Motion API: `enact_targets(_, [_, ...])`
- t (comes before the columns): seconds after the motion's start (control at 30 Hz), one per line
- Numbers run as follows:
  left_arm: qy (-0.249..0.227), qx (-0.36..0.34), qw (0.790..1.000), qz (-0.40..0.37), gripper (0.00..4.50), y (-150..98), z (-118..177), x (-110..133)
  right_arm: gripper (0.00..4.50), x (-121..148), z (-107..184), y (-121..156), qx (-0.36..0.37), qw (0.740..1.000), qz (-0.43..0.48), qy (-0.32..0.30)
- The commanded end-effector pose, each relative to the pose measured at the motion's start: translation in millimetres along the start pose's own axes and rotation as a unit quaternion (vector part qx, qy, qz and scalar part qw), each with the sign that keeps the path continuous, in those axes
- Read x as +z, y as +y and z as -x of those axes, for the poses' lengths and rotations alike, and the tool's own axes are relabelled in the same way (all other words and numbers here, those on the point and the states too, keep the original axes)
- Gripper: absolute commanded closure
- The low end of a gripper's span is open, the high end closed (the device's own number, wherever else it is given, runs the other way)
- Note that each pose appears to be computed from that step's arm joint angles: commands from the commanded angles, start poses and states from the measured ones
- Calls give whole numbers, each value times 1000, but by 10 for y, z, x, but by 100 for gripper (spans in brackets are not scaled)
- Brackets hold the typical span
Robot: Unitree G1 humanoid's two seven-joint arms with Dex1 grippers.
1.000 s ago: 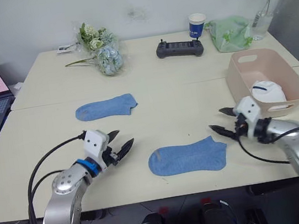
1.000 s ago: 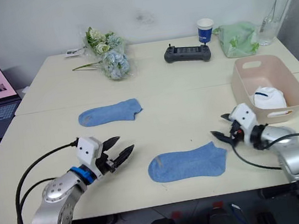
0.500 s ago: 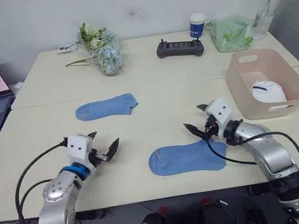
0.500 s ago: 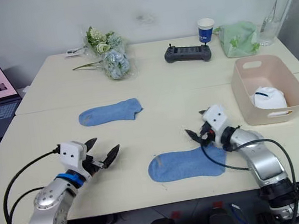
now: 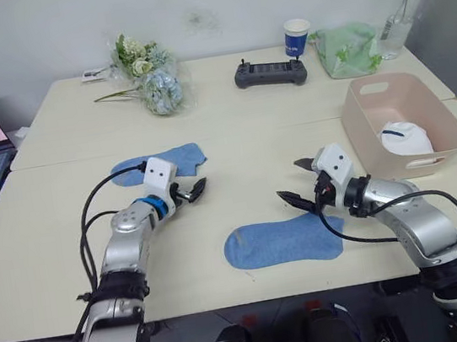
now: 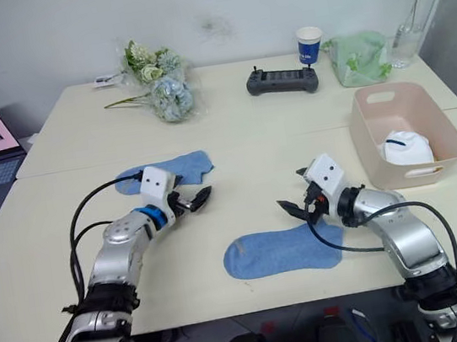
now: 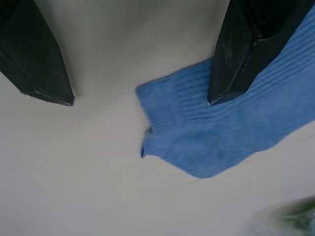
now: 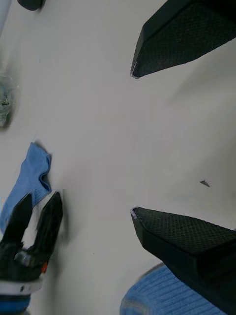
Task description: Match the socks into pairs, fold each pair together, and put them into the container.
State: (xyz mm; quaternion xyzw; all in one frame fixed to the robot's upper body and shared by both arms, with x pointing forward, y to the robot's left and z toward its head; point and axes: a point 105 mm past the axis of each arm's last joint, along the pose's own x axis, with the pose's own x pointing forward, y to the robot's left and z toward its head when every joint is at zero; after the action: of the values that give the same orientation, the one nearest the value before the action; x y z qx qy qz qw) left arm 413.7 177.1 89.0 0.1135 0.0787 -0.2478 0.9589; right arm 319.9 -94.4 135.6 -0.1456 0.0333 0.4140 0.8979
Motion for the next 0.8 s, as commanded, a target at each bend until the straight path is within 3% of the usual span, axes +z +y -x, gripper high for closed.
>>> enact_targets(0.03, [29,44,999,-7,62,196,9,-140,0,162,31,-36,-17,999,27,-21])
enact_targets(0.3, [10,66,998,5,301,311,9,-98,0,160,107,-106,-27,999,33,-16])
enact_targets(0.47, [-17,48,999,3,448,250,24,-7,0,159,102,-144,-33,999,40,-15])
enact_targets(0.6, [-23,5,1000,-10,448,65,39,28,0,198,111,-182,-41,998,41,-22])
enact_targets(0.8, [-44,-143,989,-16,448,-763,-6,328,0,224,164,-327,-72,996,48,-26])
